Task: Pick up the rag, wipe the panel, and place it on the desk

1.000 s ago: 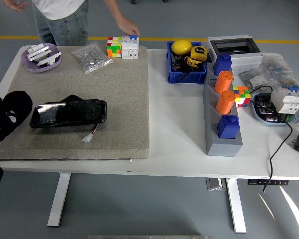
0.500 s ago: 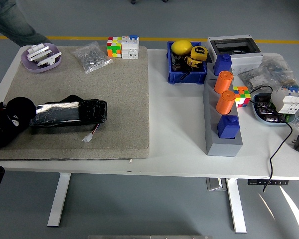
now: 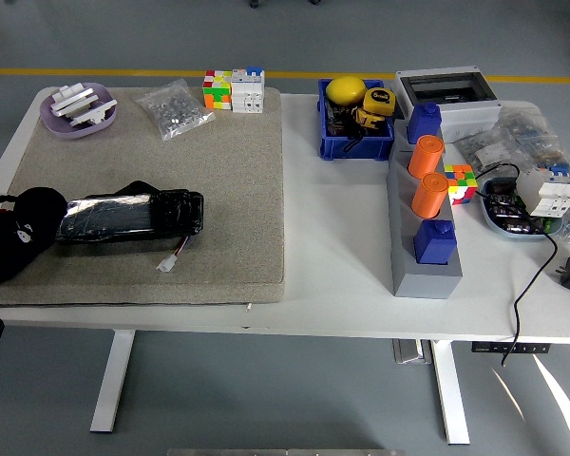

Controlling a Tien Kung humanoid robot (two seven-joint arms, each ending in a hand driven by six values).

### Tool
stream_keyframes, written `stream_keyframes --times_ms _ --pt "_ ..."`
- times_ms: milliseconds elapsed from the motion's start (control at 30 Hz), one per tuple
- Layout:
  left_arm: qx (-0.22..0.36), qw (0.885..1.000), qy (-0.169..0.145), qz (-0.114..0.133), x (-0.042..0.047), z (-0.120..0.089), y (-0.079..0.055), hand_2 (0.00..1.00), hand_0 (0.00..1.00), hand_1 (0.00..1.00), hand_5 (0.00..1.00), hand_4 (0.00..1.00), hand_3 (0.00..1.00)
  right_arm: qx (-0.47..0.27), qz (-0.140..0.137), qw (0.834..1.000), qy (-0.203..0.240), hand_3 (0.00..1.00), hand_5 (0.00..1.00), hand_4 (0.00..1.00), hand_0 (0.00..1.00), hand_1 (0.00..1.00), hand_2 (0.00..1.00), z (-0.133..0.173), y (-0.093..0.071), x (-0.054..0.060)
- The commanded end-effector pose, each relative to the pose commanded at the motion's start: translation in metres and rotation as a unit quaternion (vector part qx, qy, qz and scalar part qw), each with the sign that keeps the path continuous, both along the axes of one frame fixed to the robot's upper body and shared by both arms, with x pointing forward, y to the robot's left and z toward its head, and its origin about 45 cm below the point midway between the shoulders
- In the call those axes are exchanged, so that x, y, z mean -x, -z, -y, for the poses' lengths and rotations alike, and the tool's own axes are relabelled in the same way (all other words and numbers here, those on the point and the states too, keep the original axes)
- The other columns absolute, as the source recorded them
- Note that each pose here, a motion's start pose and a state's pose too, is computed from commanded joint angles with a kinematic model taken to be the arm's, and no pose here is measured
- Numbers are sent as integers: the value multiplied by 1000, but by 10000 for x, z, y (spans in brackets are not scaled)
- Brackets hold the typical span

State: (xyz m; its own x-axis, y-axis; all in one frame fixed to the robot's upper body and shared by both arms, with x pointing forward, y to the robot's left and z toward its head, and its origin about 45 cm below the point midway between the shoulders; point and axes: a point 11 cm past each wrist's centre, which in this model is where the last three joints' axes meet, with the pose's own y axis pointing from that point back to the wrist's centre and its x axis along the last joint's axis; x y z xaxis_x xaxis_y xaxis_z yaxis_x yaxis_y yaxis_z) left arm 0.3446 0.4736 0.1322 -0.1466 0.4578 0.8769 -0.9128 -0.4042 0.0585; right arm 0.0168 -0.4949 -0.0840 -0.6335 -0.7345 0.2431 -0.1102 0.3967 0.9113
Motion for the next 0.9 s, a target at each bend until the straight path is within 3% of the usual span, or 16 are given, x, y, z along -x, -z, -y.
stream_keyframes --times_ms 267,300,367,467,500,667,700,733,900 --pt "-13 1000 17 10 12 14 -172 837 740 851 121 846 754 1 0 1000 3 606 548 998 768 638 682 4 -1 9" --pt "-10 1000 20 12 19 26 -187 831 743 851 159 894 803 1 0 1000 3 607 547 998 769 636 682 6 -2 7" --pt "-4 999 28 18 32 50 -217 831 743 851 159 894 803 1 0 1000 4 607 547 998 769 636 682 11 -4 9" --pt "15 999 35 35 64 82 -263 831 743 851 159 894 803 2 -1 1000 5 607 547 998 769 636 682 17 -6 22" --pt "20 998 37 39 74 89 -273 824 738 849 222 908 799 2 -2 1000 5 607 547 998 770 636 682 18 -7 25" --pt "59 995 42 72 144 125 -336 824 738 849 222 908 799 2 -4 1000 5 607 547 998 770 636 682 20 -7 35" --pt "70 993 41 81 165 130 -347 813 732 843 189 847 743 2 -5 1000 4 606 547 998 768 637 682 22 -8 34" --pt "81 992 39 88 183 138 -353 813 732 843 189 847 743 2 -6 1000 4 606 547 998 768 637 682 24 -9 32" --pt "113 987 31 109 249 169 -361 812 734 841 198 846 737 2 -11 1000 2 606 546 998 769 636 682 33 -14 21"
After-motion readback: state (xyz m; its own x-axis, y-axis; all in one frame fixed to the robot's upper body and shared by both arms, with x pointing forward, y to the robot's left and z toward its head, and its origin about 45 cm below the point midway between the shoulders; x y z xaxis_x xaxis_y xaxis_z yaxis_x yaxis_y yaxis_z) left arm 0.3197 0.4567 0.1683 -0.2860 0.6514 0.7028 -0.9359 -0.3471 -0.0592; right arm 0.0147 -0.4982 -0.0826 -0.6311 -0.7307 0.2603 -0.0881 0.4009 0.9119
